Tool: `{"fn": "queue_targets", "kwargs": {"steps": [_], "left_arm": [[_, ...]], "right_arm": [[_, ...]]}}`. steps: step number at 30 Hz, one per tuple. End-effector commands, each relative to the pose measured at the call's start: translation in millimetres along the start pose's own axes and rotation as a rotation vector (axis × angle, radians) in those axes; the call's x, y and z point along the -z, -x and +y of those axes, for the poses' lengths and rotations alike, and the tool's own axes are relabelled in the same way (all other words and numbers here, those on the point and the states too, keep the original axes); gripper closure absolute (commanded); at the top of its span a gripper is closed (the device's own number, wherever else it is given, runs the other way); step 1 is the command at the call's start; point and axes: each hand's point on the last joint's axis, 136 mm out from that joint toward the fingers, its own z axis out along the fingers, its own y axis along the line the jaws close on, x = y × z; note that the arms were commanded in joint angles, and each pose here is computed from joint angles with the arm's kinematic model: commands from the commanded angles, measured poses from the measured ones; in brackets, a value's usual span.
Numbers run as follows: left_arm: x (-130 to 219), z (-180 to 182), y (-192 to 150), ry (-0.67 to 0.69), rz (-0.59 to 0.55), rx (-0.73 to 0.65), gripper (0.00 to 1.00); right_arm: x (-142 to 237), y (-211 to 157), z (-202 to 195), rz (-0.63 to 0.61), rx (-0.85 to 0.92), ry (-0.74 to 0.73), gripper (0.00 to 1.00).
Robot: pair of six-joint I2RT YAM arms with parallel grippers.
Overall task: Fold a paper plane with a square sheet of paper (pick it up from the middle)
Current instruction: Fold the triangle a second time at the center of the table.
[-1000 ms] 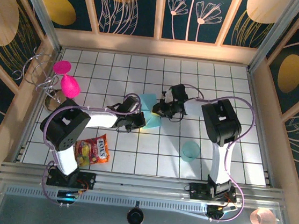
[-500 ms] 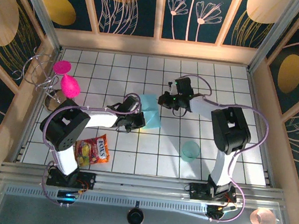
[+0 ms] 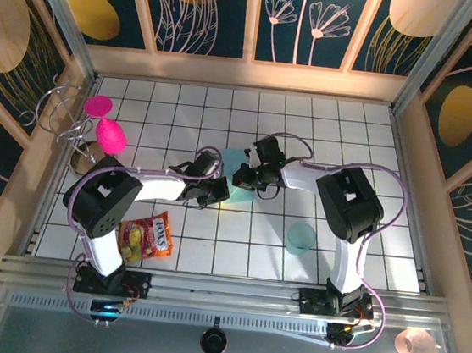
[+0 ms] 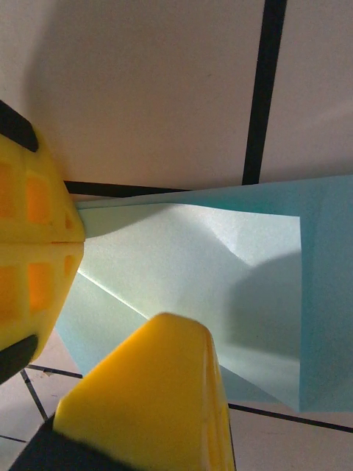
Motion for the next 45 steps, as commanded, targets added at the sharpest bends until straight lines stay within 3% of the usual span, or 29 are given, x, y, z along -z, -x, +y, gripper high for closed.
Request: {"fn": "queue_targets", "kwargs": {"steps": [1, 8, 16, 23, 28, 33, 38, 45], "left_arm": [[-4.8, 40.5, -28.1, 0.151, 0.096, 0.021, 1.00], [-5.4, 41.2, -28.6, 0.149, 0.097, 0.022, 1.00], [-4.1, 45.2, -29.8, 0.159, 0.094, 0.029, 1.00], [-3.8, 59.1, -38.3, 0.196, 0.109, 0.044, 1.00], [-0.1, 45.4, -31.0, 0.159, 0.092, 0.019, 1.00], [9.0, -0.9, -4.5, 0.039, 0.028, -0.036, 1.00], [27.4, -50.2, 26.8, -0.104, -0.083, -0.063, 0.96], [20.1, -48.4, 47.7, -0.056, -0.136, -0.060, 0.88]], "right_arm": [[-5.3, -15.3, -6.4, 0.040, -0.033, -0.030, 1.00], [-6.3, -32.0, 1.2, 0.085, -0.019, 0.001, 1.00], [-9.8, -26.1, -21.2, 0.065, -0.064, -0.079, 1.00], [4.6, 23.8, -65.9, -0.055, -0.163, -0.134, 1.00], [29.0, 63.0, -89.4, -0.128, -0.209, -0.150, 1.00], [58.5, 80.3, -67.4, -0.199, -0.166, -0.100, 1.00], [73.0, 64.7, -42.7, -0.205, -0.147, -0.006, 0.97], [62.1, 31.6, -23.9, -0.127, -0.181, 0.083, 0.80]]}}
